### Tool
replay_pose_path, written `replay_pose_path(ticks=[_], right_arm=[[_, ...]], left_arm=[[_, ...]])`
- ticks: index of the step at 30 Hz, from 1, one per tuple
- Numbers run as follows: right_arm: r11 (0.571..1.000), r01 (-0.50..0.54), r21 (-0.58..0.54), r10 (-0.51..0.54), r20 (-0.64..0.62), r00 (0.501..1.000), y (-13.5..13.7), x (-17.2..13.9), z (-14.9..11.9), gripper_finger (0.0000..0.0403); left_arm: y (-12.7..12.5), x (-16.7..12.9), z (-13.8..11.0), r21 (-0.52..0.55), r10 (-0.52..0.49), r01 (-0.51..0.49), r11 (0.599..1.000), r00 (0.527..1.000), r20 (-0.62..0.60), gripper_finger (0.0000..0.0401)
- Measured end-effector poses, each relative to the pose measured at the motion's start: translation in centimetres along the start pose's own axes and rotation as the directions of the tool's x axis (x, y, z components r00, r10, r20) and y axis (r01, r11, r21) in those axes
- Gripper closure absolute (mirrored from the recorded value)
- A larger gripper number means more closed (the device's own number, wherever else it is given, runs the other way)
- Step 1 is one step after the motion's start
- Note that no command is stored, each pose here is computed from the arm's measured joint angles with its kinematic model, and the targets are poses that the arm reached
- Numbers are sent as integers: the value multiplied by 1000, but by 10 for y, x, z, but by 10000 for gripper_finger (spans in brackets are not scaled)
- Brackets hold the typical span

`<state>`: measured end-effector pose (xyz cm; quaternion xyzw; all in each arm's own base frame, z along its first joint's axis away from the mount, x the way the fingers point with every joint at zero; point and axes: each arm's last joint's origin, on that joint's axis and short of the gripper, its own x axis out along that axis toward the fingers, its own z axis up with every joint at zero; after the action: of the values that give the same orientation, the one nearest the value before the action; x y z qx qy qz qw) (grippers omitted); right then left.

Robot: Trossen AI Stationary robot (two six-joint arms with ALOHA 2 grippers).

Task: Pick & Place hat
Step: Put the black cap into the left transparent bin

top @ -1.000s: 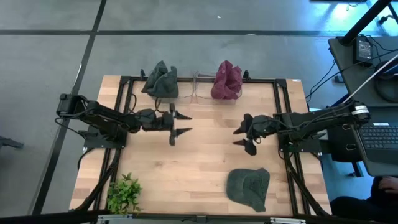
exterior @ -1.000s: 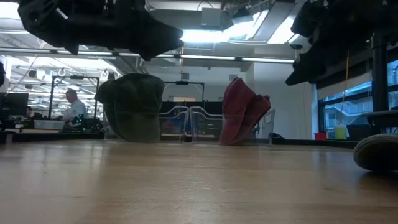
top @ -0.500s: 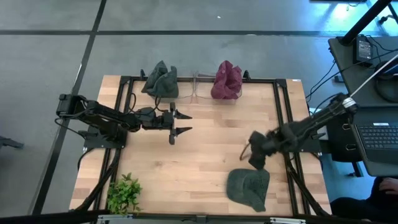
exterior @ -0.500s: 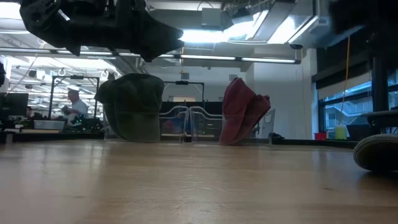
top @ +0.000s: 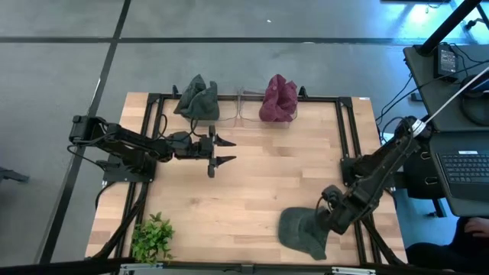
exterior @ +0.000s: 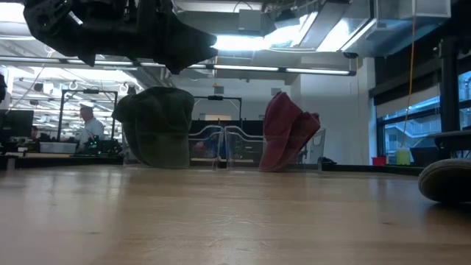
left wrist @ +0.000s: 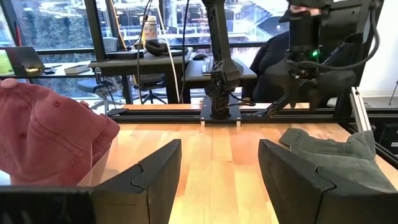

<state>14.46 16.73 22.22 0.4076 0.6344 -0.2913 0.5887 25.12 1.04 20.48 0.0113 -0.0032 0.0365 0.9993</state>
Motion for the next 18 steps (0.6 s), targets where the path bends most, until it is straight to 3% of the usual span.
replay_pose_path(ticks=[4,18], right_arm=[[999,-3,54,3,6,1000,-6,16,2,155],[989,-148,-14,148,-1,989,-16,64,10,155]], left_arm=[[3,0,0,6,12,-12,1000,1000,3,191],[26,-1,0,-16,105,-105,994,994,1,191]])
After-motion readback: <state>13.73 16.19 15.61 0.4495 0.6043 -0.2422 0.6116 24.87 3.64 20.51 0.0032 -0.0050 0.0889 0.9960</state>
